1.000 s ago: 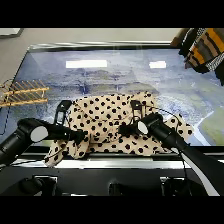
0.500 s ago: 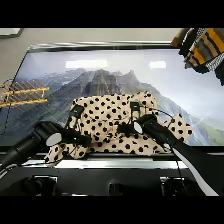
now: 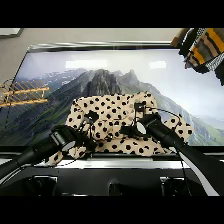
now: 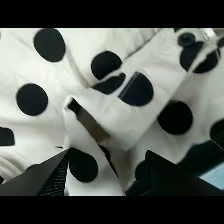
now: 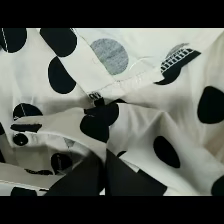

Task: Fold the clothes and pants, and hang the long-sleeved shirts on hangers.

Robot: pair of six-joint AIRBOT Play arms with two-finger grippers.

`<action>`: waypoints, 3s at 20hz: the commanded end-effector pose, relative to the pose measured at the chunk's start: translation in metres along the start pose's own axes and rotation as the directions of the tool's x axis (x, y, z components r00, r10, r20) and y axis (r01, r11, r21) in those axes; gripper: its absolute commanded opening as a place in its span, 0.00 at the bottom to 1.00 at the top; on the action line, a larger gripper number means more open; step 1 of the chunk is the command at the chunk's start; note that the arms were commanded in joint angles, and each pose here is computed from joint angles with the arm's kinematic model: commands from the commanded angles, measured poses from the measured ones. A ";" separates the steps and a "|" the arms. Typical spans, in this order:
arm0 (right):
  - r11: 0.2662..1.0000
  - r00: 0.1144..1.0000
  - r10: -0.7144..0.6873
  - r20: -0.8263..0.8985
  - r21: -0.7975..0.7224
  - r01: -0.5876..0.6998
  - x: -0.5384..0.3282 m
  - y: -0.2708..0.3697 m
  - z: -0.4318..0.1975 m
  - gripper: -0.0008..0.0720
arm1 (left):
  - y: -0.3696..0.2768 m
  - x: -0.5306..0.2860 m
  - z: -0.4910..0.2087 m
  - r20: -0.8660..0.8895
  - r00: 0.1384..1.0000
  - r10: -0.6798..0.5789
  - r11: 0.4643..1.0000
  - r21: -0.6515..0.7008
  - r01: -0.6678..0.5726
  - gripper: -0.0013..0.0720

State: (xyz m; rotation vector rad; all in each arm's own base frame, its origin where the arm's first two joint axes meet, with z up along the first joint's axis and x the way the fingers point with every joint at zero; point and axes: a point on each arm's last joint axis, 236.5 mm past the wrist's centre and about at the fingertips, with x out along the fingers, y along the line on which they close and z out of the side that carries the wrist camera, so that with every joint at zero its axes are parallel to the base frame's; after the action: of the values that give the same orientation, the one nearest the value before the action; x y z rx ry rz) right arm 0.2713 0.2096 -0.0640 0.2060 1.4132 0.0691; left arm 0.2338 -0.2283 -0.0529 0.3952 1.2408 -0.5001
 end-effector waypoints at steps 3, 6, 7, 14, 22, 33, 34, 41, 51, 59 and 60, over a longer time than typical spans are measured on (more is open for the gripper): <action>0.998 0.998 0.032 -0.050 0.049 -0.030 -0.002 0.008 -0.012 0.04 | 0.002 0.007 0.025 0.097 0.995 0.022 0.997 -0.070 -0.015 0.76; 0.997 0.997 0.047 -0.061 0.062 -0.043 -0.002 0.011 -0.015 0.04 | 0.000 0.017 0.021 0.072 0.997 0.023 0.998 -0.068 -0.018 0.76; 0.997 0.997 0.049 -0.063 0.064 -0.045 -0.003 0.012 -0.015 0.04 | 0.001 0.019 0.019 0.061 0.998 0.027 0.997 -0.067 -0.023 0.76; 0.995 0.997 0.065 -0.044 0.081 -0.061 -0.012 0.014 -0.013 0.04 | -0.001 0.028 0.021 0.061 0.998 0.024 0.997 -0.078 -0.019 0.08; 0.989 0.999 -0.030 0.018 0.148 0.027 -0.062 -0.023 -0.004 0.04 | 0.012 -0.017 0.053 0.053 0.998 -0.035 0.983 -0.181 0.044 0.04; 0.960 0.883 0.280 0.376 -0.101 -0.262 -0.241 0.066 0.185 0.04 | -0.045 -0.170 0.099 0.249 0.874 -0.417 0.842 -0.258 0.474 0.04; 0.952 0.875 0.306 0.376 -0.149 -0.268 -0.251 0.083 0.189 0.04 | -0.052 -0.181 0.097 0.262 0.857 -0.443 0.822 -0.262 0.505 0.04; 0.948 0.956 0.167 0.241 -0.306 -0.089 -0.250 0.080 0.141 0.04 | -0.138 -0.207 0.080 0.269 0.779 -0.567 0.733 -0.267 0.626 0.04; 0.958 0.979 -0.174 0.108 -0.209 0.194 -0.095 -0.010 0.116 0.04 | -0.195 -0.045 0.070 0.043 0.827 -0.561 0.737 -0.430 0.522 0.04; 0.984 0.983 -0.159 0.091 -0.064 0.165 -0.025 -0.023 0.096 0.34 | -0.178 -0.005 0.066 -0.022 0.847 -0.531 0.772 -0.425 0.473 0.45; 0.984 0.984 -0.157 0.089 -0.072 0.164 -0.028 -0.023 0.095 0.59 | -0.172 -0.008 0.068 -0.026 0.844 -0.536 0.773 -0.416 0.479 0.58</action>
State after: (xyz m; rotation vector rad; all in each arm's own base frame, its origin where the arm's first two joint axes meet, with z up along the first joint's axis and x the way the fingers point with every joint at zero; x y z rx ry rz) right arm 0.3609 0.1697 -0.0196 -0.0119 1.3406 -0.0107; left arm 0.1818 -0.4139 -0.0265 -0.2950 1.5491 -0.6570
